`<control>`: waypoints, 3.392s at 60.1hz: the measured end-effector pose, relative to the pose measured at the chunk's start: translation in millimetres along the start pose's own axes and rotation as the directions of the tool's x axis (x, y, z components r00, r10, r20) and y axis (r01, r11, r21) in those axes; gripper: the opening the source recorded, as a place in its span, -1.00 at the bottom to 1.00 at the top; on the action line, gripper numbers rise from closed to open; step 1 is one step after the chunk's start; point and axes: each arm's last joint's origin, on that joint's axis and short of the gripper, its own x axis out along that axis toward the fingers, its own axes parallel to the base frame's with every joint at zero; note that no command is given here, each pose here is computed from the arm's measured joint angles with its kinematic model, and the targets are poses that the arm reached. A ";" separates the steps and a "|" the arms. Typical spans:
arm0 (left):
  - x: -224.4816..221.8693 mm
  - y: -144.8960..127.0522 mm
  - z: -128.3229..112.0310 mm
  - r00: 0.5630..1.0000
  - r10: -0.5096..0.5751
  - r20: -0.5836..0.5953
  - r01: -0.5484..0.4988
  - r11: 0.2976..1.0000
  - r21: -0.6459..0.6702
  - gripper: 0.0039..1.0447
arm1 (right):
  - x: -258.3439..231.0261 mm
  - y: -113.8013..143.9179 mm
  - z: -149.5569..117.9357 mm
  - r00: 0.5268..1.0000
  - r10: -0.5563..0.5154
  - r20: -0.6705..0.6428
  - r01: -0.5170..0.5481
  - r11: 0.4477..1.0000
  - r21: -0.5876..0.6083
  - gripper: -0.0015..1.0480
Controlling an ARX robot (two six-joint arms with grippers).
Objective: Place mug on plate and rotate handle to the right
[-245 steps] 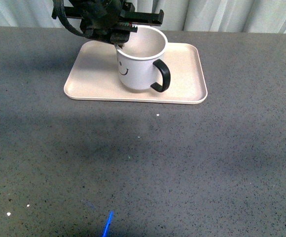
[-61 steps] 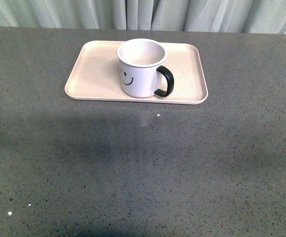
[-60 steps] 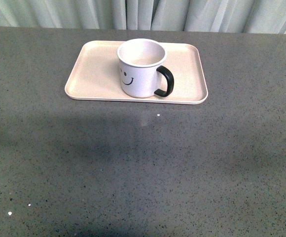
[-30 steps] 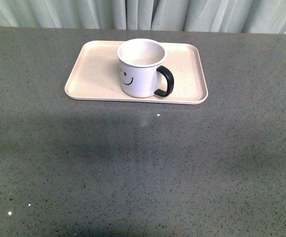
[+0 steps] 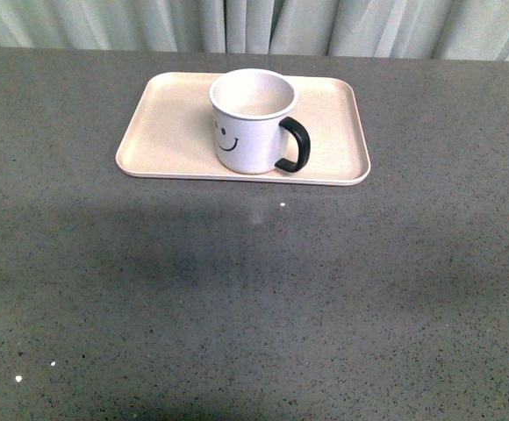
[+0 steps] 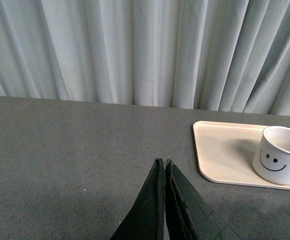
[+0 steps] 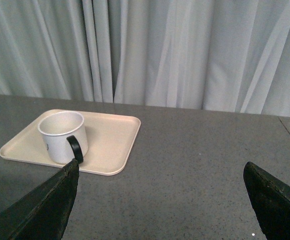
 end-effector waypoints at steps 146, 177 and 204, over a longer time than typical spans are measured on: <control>0.0 0.0 0.1 1.000 0.000 0.001 0.000 1.000 0.003 0.83 | 387.9 116.4 8.8 0.552 0.261 -0.792 -0.398 0.917 0.025 -0.97; 0.0 0.0 0.1 1.000 0.000 0.001 0.000 1.000 0.003 0.83 | 421.6 92.6 20.1 0.407 0.496 -0.767 -0.751 0.660 0.028 -0.97; 0.0 0.0 0.1 1.000 0.000 0.001 0.000 1.000 0.003 0.83 | 428.6 96.2 0.9 0.347 0.459 -0.818 -0.797 0.604 0.001 -0.97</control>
